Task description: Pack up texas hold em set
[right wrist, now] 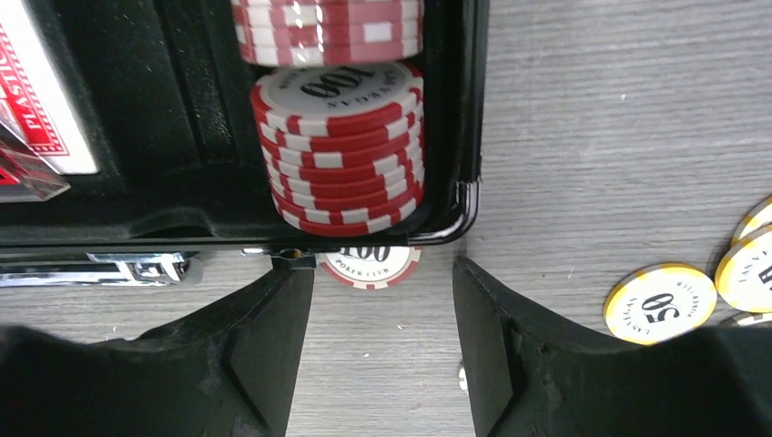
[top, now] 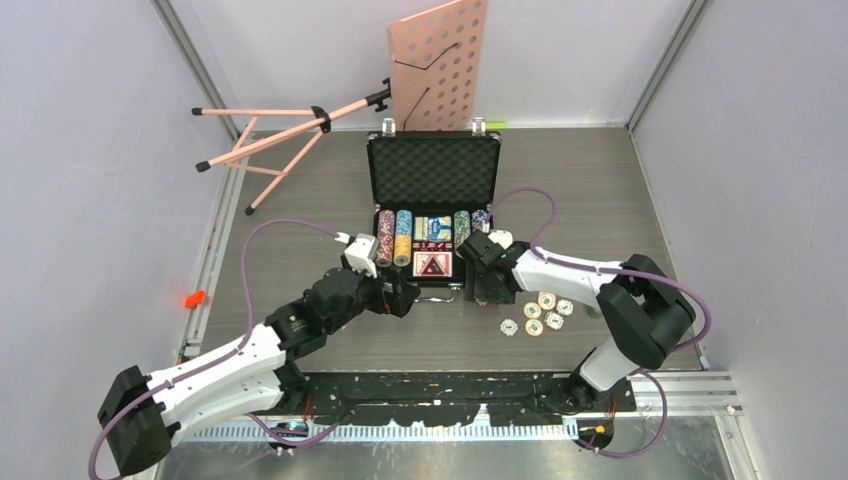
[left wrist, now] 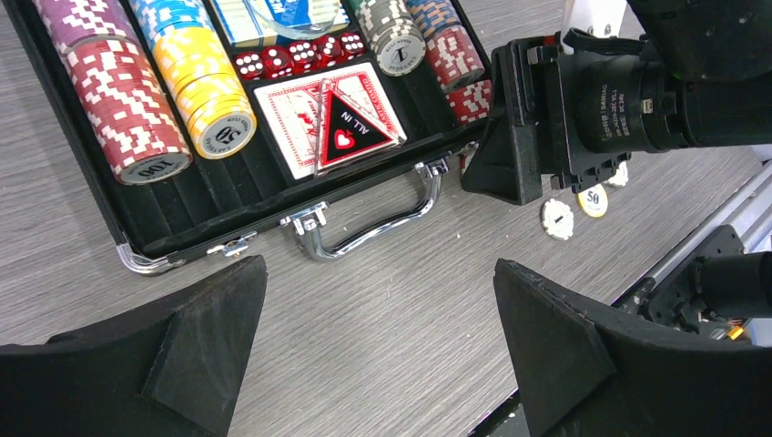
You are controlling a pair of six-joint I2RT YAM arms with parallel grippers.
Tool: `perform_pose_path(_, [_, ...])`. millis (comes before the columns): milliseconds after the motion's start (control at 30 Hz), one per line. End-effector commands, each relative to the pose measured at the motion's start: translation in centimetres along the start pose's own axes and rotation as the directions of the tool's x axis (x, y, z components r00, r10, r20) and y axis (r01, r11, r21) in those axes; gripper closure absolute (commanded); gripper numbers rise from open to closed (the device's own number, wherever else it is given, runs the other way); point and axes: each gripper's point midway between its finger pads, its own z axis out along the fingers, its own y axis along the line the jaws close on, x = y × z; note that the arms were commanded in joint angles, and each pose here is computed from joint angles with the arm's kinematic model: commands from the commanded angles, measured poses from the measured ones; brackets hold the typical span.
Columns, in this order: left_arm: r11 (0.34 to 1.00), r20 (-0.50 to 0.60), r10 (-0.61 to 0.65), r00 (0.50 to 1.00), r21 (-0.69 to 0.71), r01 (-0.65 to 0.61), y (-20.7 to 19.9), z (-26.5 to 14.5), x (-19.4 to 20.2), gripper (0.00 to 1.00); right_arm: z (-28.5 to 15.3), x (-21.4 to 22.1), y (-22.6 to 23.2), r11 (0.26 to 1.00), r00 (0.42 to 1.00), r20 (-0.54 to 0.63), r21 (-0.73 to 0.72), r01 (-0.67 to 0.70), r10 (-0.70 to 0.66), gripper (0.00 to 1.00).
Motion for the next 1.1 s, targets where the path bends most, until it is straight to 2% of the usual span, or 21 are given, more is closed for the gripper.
perform_pose_path(0, [0.999, 0.044, 0.031, 0.999, -0.025, -0.03, 0.5, -0.4, -1.3, 0.0, 0.3, -1.5, 1.2, 1.0, 0.999, 0.046, -0.014, 0.022, -0.022, 0.37])
perform_pose_path(467, [0.999, 0.029, 0.032, 0.999, -0.031, -0.031, 0.8, -0.3, -0.7, 0.0, 1.5, -1.6, 1.6, 1.0, 0.999, 0.044, -0.007, 0.024, -0.023, 0.4])
perform_pose_path(700, [0.999, 0.033, 0.029, 0.999, -0.032, -0.028, 0.8, -0.4, -0.8, 0.0, 1.5, -1.5, 1.6, 1.0, 0.999, 0.042, -0.015, 0.024, -0.023, 0.49])
perform_pose_path(867, [0.999, 0.028, 0.025, 0.999, -0.028, -0.025, 0.8, -0.4, -0.5, 0.0, 0.2, -1.9, 1.4, 0.999, 0.998, 0.063, -0.026, 0.026, -0.024, 0.57])
perform_pose_path(1067, [1.0, 0.013, -0.001, 1.0, -0.001, 0.001, 0.3, 0.1, 0.1, 0.0, -2.2, -1.8, 0.8, 0.999, 0.998, 0.062, -0.049, 0.02, -0.017, 0.58])
